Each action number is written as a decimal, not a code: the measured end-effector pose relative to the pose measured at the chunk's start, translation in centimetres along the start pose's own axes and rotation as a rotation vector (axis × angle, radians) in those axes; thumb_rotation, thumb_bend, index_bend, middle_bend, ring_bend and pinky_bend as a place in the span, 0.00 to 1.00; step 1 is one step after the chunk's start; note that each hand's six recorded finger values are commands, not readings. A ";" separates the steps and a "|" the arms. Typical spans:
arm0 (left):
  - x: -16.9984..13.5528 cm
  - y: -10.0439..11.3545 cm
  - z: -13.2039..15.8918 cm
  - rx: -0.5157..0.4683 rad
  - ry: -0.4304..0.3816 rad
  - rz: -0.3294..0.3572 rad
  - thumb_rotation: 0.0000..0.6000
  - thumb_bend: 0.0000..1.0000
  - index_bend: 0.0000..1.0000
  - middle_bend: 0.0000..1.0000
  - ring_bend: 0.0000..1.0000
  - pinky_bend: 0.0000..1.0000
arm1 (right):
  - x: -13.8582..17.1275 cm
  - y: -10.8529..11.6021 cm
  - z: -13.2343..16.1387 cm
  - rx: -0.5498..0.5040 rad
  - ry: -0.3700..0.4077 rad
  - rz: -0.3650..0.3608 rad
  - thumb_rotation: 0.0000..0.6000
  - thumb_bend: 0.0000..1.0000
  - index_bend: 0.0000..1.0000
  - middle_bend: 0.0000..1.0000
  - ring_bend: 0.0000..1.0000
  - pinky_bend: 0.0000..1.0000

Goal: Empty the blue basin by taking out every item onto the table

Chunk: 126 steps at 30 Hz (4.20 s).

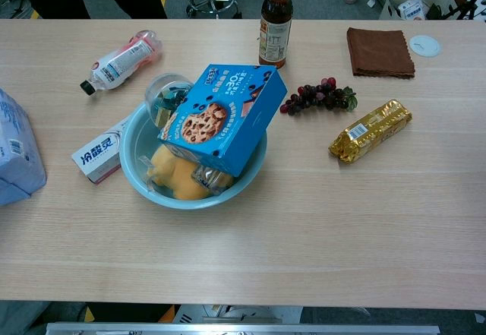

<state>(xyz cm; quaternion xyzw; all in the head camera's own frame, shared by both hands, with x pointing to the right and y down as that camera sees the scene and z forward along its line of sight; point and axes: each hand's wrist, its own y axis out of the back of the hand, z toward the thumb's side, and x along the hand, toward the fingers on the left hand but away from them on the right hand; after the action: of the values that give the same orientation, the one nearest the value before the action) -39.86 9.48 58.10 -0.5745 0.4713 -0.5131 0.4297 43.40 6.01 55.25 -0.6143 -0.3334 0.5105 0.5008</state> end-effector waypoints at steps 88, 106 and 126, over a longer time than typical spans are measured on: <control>-2.4 1.8 -4.1 -0.041 0.078 0.009 1.00 0.17 0.06 0.04 0.02 0.13 | -18.5 -6.3 31.7 0.256 0.618 -0.001 1.00 0.25 0.54 0.49 0.44 0.57; -2.8 2.1 -4.2 -0.039 0.079 0.010 1.00 0.17 0.06 0.04 0.02 0.13 | -17.7 -1.2 26.5 0.175 0.550 -0.148 1.00 0.28 0.70 0.62 0.63 0.73; -2.0 1.6 -2.0 -0.034 0.017 -0.003 1.00 0.17 0.06 0.04 0.02 0.13 | -13.3 0.3 8.9 0.211 0.226 -0.085 1.00 0.28 0.70 0.62 0.63 0.73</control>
<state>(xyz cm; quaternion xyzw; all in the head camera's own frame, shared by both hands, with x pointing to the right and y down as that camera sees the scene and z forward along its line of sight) -42.11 11.15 56.34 -0.5781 0.4826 -0.5105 0.4152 31.43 -3.86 59.09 -0.5971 -0.2451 0.4489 0.6180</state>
